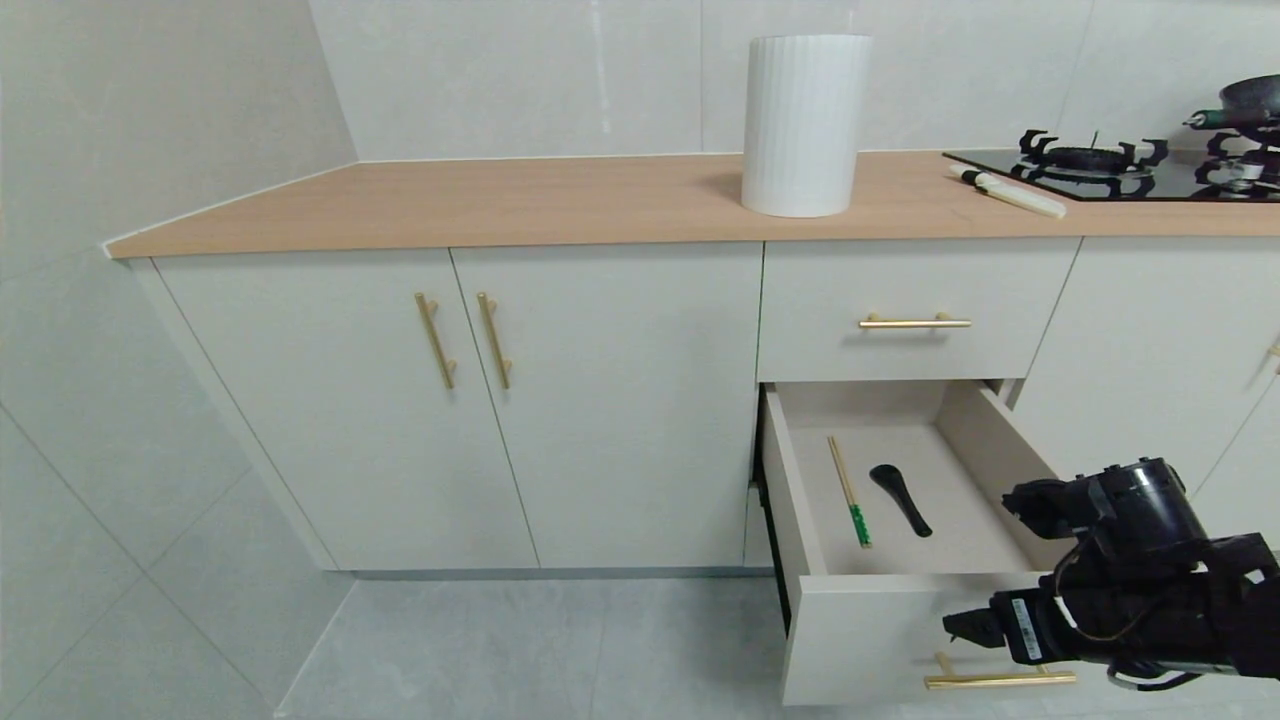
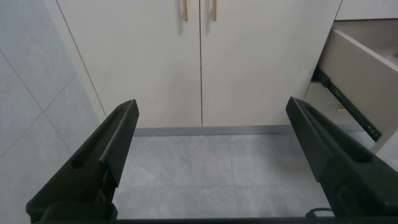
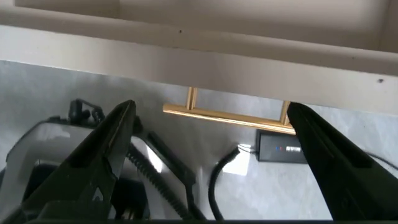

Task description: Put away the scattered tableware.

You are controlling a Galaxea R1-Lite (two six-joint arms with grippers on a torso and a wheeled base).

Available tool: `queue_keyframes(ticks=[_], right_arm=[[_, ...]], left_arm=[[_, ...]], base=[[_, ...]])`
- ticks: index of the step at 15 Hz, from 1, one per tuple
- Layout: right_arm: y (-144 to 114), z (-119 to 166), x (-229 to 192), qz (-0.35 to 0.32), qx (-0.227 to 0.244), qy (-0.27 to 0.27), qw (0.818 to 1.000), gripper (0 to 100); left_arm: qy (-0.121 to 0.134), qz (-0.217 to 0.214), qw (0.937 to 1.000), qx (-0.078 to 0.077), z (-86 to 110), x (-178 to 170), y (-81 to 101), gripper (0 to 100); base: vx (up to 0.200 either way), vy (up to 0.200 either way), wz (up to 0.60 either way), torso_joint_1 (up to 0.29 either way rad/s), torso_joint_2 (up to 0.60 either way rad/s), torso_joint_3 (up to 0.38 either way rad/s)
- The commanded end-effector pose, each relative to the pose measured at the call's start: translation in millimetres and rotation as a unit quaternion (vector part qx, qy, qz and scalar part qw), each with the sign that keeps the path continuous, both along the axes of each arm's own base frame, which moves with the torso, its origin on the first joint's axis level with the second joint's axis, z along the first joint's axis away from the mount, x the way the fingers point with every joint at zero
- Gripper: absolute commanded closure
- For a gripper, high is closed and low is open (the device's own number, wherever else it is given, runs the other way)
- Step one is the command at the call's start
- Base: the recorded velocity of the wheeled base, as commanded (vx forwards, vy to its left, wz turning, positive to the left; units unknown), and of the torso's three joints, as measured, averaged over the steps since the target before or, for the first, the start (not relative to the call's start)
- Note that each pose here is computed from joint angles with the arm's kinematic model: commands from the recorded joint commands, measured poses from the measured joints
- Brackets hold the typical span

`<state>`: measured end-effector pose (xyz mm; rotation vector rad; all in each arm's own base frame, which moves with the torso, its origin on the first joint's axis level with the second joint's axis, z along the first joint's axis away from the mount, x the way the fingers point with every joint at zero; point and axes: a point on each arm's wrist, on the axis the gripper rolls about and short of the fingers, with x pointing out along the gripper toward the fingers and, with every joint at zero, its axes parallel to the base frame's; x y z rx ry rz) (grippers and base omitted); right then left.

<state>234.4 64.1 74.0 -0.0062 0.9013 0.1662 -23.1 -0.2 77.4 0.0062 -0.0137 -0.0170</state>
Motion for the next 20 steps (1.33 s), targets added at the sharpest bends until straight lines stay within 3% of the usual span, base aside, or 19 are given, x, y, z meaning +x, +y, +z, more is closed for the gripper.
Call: queue_keyframes(ticks=[1, 8, 20], right_arm=[[5.2, -3.4, 18.4, 0.002, 0.0, -0.004, 1.0, 0], [13.6, -9.7, 82.4, -0.01, 0.003, -0.029, 1.0, 0], [-15.6, -6.7, 178.4, -0.048, -0.004, -0.096, 0.994, 0]], left_arm=[[0.0, 0.0, 1.0, 0.0, 0.0, 0.0, 0.0, 0], [0.0, 0.0, 1.0, 0.0, 0.0, 0.0, 0.0, 0], [0.0, 0.0, 1.0, 0.0, 0.0, 0.0, 0.0, 0]], base=[[0.0, 0.0, 0.0, 0.0, 0.0, 0.0], [0.0, 0.0, 0.0, 0.0, 0.0, 0.0], [0.0, 0.0, 0.0, 0.0, 0.0, 0.0]])
